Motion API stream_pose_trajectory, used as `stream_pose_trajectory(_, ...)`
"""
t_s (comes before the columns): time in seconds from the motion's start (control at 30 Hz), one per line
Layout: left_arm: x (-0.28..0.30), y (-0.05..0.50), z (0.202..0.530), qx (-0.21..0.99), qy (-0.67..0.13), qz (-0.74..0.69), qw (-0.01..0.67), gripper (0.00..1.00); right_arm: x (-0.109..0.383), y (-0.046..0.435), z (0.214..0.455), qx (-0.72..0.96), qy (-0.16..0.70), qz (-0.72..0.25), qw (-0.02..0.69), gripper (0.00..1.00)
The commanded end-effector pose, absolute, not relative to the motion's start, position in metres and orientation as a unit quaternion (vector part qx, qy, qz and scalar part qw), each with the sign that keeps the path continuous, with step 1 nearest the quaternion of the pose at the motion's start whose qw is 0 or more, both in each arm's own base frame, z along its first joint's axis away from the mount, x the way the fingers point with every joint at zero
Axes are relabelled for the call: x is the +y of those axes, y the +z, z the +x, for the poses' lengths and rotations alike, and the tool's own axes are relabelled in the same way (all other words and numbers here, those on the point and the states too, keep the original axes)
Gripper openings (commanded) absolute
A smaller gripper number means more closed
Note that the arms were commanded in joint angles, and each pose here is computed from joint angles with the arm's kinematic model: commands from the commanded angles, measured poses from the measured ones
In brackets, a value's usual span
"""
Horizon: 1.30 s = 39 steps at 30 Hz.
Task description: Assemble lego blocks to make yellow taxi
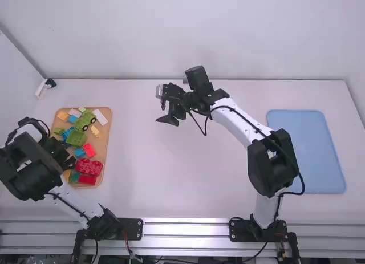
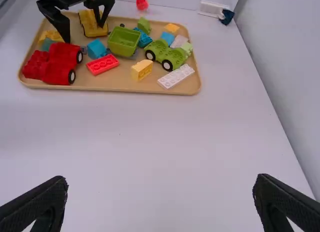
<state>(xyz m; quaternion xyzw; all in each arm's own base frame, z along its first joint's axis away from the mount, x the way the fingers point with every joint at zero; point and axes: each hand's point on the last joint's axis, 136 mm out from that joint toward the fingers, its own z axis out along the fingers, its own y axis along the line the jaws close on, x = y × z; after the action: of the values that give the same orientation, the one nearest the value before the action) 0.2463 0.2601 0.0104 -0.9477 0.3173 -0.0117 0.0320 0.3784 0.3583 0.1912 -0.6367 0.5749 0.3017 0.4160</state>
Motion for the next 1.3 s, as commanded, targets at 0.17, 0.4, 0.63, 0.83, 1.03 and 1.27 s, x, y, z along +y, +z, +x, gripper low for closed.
stream_pose_trajectory(0.17, 0.253, 0.029, 0.24, 0.323, -0.002, -0.947, -0.006, 0.99, 0.36, 0.202, 0.384, 0.567, 0.3, -0.636, 0.428, 0.99)
stream_pose_trajectory(0.4, 0.274, 0.053, 0.245, 0.411, 0.016, -0.911, 0.027, 0.96, 0.36, 0.202, 0.383, 0.568, 0.301, -0.636, 0.427, 0.99)
stream_pose_trajectory(0.63, 0.3, 0.054, 0.228, 0.517, 0.096, -0.848, 0.056, 0.99, 0.361, 0.202, 0.383, 0.567, 0.301, -0.636, 0.428, 0.99)
stream_pose_trajectory(0.83, 0.302, 0.046, 0.239, 0.569, 0.076, -0.816, 0.064, 0.99, 0.361, 0.204, 0.384, 0.564, 0.3, -0.636, 0.432, 0.99)
stream_pose_trajectory(1.03, 0.3, 0.029, 0.238, 0.584, 0.082, -0.808, 0.023, 0.99, 0.361, 0.203, 0.384, 0.565, 0.299, -0.636, 0.431, 0.99)
stream_pose_trajectory(1.27, 0.299, 0.004, 0.246, 0.584, 0.067, -0.809, -0.019, 0.99, 0.36, 0.202, 0.384, 0.567, 0.3, -0.636, 0.428, 0.99)
